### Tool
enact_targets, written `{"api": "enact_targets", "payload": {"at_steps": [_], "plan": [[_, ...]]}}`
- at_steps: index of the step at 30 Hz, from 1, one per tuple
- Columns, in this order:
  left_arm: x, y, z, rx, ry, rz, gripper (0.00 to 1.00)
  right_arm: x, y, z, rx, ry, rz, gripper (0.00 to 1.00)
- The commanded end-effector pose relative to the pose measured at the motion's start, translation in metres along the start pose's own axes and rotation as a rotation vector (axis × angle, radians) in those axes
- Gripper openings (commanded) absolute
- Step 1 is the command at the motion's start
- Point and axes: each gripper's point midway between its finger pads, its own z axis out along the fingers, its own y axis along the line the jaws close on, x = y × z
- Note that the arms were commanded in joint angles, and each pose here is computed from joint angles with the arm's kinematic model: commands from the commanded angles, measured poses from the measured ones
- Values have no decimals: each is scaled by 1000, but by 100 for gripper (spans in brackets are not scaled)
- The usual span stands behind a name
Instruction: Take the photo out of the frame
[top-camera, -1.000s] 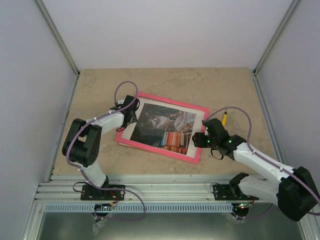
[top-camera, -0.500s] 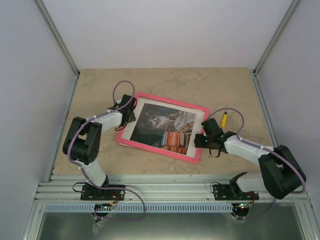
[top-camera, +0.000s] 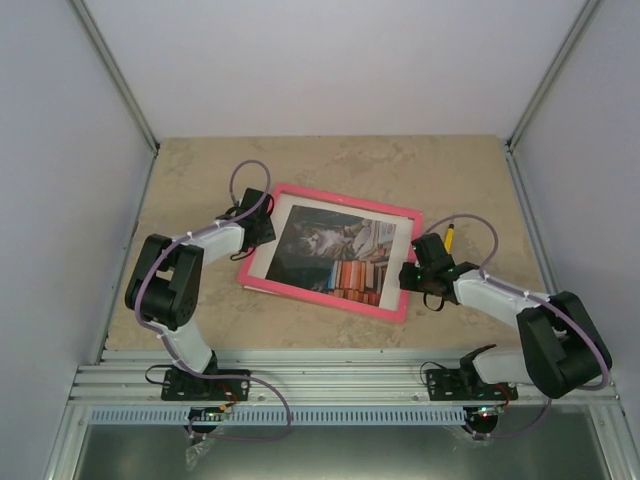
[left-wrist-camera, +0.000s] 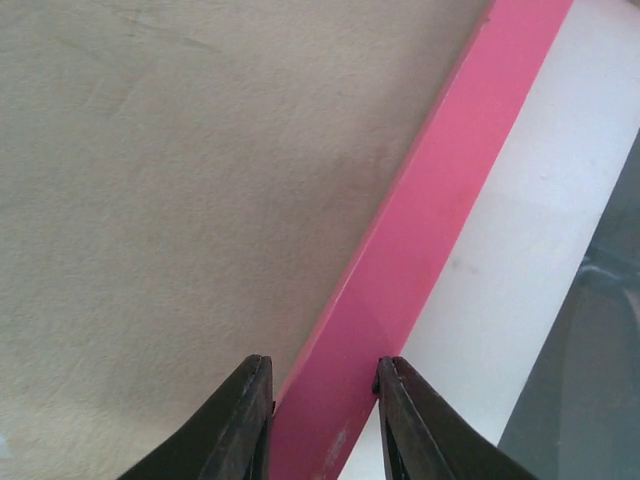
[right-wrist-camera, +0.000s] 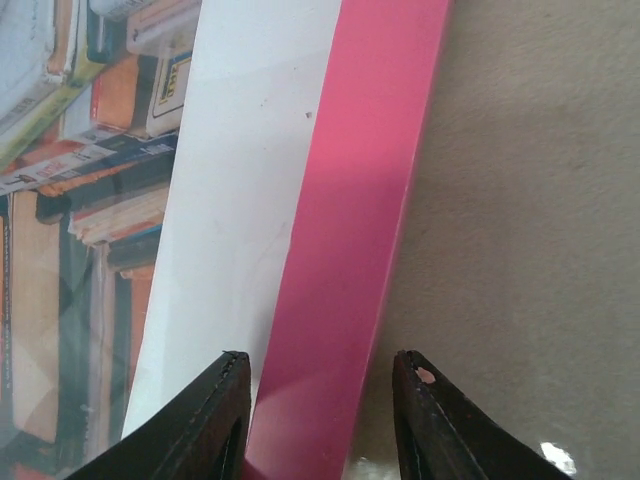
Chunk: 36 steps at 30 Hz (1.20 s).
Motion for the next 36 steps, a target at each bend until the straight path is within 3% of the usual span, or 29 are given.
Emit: {"api": "enact_targets", "payload": {"at_steps": [1, 7, 12, 27, 31, 36], "plan": [[51, -3, 13, 24, 165, 12, 24, 13, -23, -3, 70, 31, 8, 39], [61, -27, 12, 53, 178, 49, 23, 7, -33, -13, 101, -1, 24, 36], [59, -25, 12, 22, 168, 67, 34, 5, -39, -17, 118, -14, 19, 36], [49, -26, 9, 12, 146, 108, 45, 9, -39, -10, 83, 7, 19, 37], [47, -26, 12, 1, 142, 119, 44, 10, -38, -8, 83, 14, 20, 37], [44, -25, 12, -10, 136, 128, 32, 8, -40, -10, 91, 3, 23, 35]]}}
